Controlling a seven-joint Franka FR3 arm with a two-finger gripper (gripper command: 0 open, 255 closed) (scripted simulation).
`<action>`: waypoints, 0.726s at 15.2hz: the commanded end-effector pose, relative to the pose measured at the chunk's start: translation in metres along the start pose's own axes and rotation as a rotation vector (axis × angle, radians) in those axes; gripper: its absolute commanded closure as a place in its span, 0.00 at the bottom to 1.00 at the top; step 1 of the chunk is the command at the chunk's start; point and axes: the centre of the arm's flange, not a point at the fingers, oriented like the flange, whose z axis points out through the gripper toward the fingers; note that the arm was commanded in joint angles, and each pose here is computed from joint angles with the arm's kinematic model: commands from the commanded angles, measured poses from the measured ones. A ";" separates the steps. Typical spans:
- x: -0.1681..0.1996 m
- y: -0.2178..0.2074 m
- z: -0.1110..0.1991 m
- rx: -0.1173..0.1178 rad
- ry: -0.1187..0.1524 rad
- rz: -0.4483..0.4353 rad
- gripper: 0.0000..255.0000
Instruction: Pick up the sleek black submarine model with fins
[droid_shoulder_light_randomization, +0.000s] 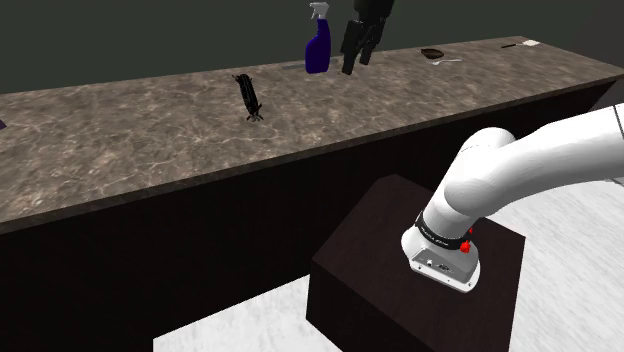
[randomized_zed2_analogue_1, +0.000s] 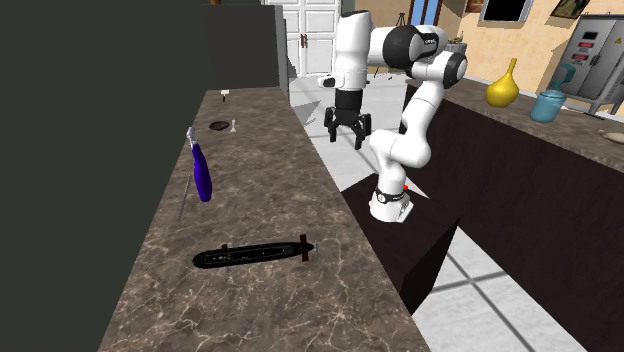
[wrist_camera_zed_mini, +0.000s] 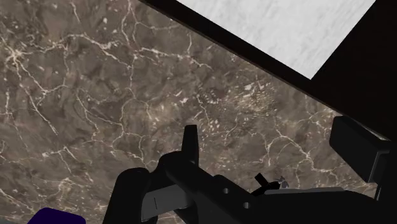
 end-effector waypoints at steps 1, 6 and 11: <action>0.000 0.000 0.000 0.000 0.000 0.000 0.00; 0.061 -0.019 0.025 -0.007 -0.019 0.117 0.00; 0.124 -0.030 0.052 -0.013 -0.038 0.233 0.00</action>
